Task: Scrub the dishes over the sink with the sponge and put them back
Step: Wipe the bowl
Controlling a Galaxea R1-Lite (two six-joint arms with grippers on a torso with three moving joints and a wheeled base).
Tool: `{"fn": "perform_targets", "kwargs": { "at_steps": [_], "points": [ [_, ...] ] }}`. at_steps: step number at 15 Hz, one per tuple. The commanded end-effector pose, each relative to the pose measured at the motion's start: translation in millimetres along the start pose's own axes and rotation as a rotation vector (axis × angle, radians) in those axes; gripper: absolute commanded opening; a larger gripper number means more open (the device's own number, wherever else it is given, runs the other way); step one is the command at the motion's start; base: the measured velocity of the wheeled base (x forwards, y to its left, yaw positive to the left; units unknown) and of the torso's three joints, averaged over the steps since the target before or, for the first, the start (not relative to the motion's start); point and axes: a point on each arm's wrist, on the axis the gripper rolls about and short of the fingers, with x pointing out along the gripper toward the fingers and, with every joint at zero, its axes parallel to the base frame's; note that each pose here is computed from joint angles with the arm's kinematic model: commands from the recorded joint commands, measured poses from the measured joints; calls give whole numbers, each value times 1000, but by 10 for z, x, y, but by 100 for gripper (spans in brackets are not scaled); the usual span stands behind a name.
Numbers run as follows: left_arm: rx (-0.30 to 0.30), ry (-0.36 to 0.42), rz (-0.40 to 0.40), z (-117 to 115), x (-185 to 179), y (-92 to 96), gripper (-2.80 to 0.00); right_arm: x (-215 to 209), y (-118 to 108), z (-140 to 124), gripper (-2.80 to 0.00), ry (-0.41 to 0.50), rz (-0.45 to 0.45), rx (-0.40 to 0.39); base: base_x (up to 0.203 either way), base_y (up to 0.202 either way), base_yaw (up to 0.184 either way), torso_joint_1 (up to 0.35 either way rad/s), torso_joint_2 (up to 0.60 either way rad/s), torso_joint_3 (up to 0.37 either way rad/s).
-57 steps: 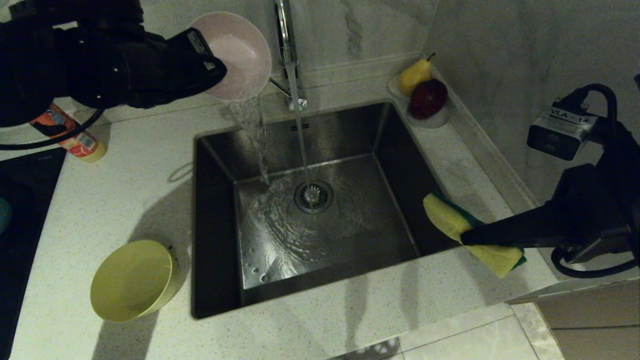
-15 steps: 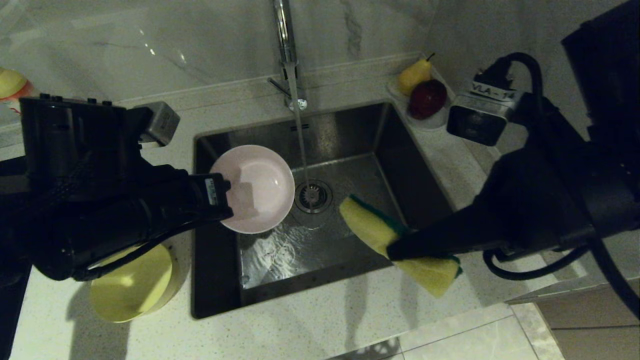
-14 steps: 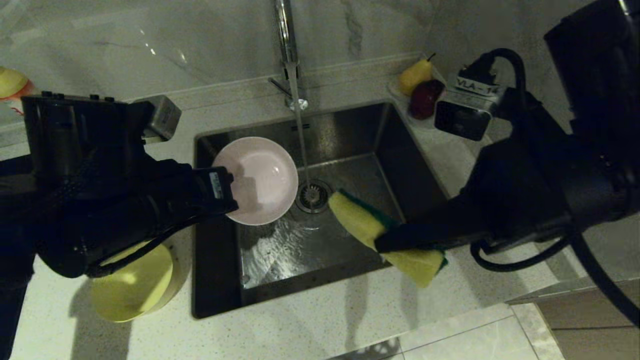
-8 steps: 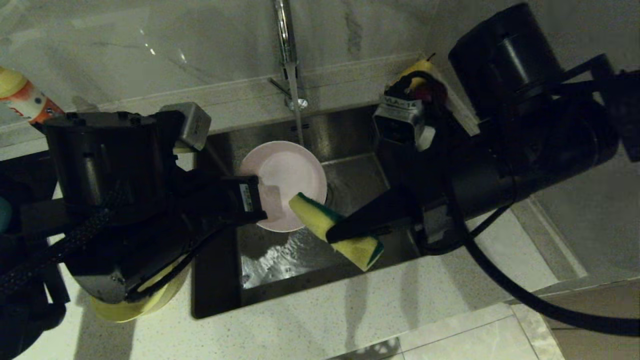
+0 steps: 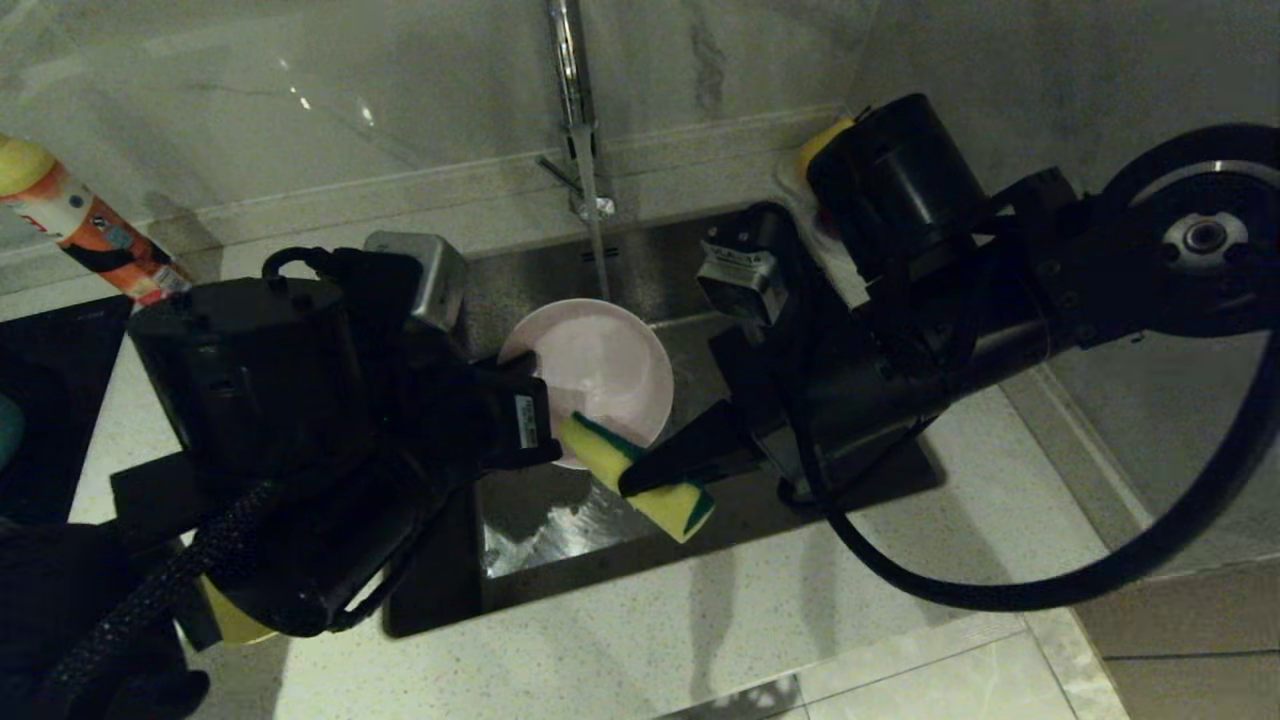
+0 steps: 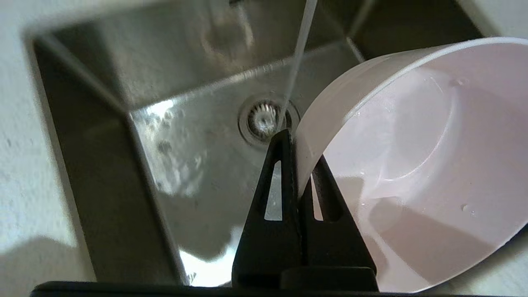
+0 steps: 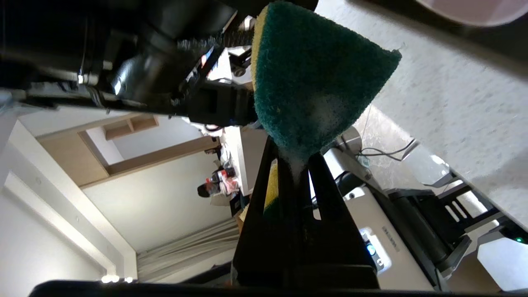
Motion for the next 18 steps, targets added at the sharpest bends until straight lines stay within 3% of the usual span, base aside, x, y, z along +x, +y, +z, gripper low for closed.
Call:
{"fn": "perform_targets", "kwargs": {
  "at_steps": [1, 6, 12, 18],
  "points": [
    [44, -25, 21, -103, 91, -60, -280, 17, -103, 67, -280, -6, -11, 23, 0, 0, 0, 0, 0, 0],
    [79, -76, 19, -183, 28, -80, -280, -66, -273, 262, -280, -69, -41, 41, 0, 0, 0, 0, 0, 0],
    [91, -101, -47, -269, -121, -211, -280, -13, -307, 370, -280, -91, -32, 20, 0, 0, 0, 0, 0, 0],
    [107, -107, -51, -309, -117, -232, -280, 1, -286, 364, -280, -117, -73, 13, 0, 0, 0, 0, 0, 0]
  ]
}}
